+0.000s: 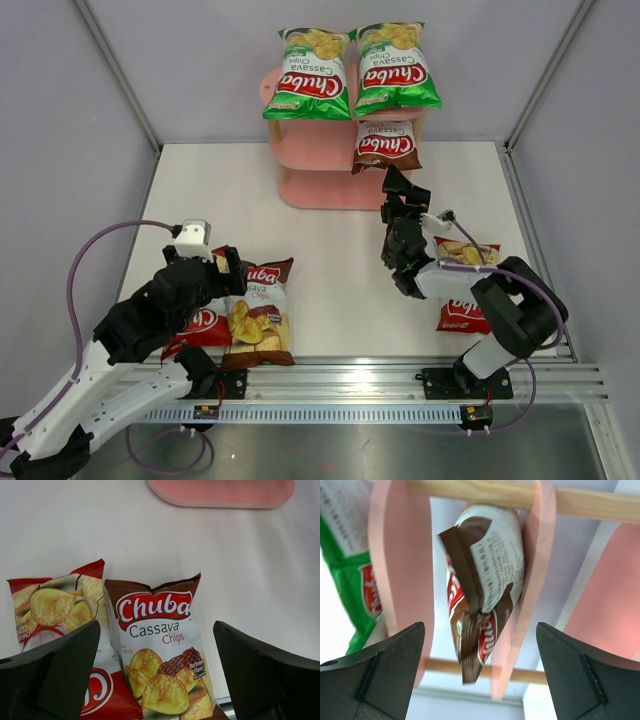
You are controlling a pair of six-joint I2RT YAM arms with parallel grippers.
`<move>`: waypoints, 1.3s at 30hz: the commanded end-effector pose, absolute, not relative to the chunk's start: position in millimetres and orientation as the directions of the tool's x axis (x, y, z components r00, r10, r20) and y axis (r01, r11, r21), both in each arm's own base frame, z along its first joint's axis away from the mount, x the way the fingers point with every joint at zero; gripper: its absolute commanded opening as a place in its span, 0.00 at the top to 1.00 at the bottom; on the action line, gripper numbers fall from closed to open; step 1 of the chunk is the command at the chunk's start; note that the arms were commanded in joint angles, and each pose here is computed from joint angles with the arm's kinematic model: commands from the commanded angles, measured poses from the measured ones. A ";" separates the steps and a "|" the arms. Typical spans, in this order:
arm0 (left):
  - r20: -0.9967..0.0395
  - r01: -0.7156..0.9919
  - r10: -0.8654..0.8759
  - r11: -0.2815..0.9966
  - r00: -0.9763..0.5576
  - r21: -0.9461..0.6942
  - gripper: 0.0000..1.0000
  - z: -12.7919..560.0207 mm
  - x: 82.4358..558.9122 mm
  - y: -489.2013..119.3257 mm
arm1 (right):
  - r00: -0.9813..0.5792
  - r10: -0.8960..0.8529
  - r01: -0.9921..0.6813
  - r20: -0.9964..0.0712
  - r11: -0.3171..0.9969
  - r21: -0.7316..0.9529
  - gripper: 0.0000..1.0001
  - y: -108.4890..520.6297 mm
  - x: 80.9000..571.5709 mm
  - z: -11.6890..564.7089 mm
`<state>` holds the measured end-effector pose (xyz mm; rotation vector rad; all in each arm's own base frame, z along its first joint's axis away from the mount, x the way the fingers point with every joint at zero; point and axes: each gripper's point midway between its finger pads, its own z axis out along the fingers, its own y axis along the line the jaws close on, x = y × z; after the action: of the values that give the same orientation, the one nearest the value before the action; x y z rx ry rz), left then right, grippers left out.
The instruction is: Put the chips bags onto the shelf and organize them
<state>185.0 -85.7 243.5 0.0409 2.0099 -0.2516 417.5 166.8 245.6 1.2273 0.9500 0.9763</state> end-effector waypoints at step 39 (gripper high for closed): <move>-0.419 -0.113 -0.434 0.789 -0.797 -0.603 0.20 47.7 188.2 -161.9 | -0.608 0.208 -0.652 -0.766 0.420 0.632 0.01 254.8 177.0 267.5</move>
<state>199.7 -148.7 60.3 -0.4334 2.3829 -0.6868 182.2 239.4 258.2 -0.2805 1.8720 1.2112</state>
